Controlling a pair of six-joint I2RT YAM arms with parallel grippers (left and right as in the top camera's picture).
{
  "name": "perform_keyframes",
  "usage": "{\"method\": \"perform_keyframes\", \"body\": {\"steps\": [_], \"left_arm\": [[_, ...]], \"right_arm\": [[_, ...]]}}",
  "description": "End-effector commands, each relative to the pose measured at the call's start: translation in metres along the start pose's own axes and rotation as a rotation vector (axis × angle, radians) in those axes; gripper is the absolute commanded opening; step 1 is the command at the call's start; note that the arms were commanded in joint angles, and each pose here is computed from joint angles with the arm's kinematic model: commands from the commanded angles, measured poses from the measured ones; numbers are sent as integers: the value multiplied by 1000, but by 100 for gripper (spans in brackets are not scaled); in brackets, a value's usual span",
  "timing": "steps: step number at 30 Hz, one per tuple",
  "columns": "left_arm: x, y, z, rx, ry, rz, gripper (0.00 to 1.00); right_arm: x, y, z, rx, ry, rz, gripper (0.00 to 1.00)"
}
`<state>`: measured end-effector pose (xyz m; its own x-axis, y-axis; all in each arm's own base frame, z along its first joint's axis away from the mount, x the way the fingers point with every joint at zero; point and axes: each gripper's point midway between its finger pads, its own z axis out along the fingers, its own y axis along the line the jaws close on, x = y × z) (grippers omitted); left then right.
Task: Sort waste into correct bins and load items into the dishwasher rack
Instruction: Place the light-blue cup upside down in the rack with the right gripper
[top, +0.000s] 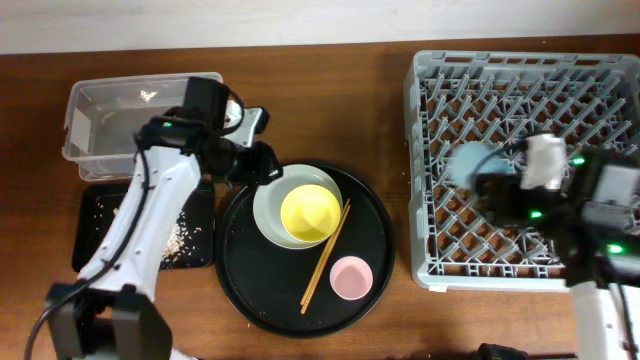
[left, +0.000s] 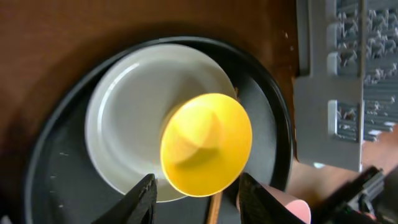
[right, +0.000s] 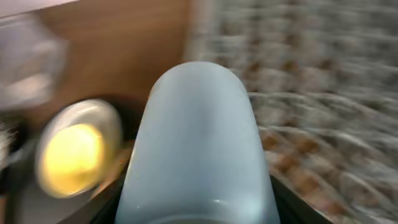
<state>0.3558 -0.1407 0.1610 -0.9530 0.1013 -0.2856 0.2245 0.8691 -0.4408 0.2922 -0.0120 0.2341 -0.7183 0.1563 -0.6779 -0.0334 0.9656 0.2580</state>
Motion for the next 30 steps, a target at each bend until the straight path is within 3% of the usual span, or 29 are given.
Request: {"method": "perform_keyframes", "body": {"steps": [1, 6, 14, 24, 30], "left_arm": [[-6, 1, -13, -33, -42, 16, 42], [-6, 1, -13, -33, -42, 16, 42], [-5, 1, -13, -33, -42, 16, 42], [-5, 1, -13, -33, -42, 16, 42], [-6, 1, -13, -33, -42, 16, 42]], "right_arm": [[-3, -87, -21, 356, 16, 206, 47], [3, -144, -29, 474, 71, 392, 47], [48, -210, -12, 580, 233, 616, 47], [50, -232, -18, 648, 190, 690, 47], [25, -226, -21, 589, 131, 681, 46]]}}
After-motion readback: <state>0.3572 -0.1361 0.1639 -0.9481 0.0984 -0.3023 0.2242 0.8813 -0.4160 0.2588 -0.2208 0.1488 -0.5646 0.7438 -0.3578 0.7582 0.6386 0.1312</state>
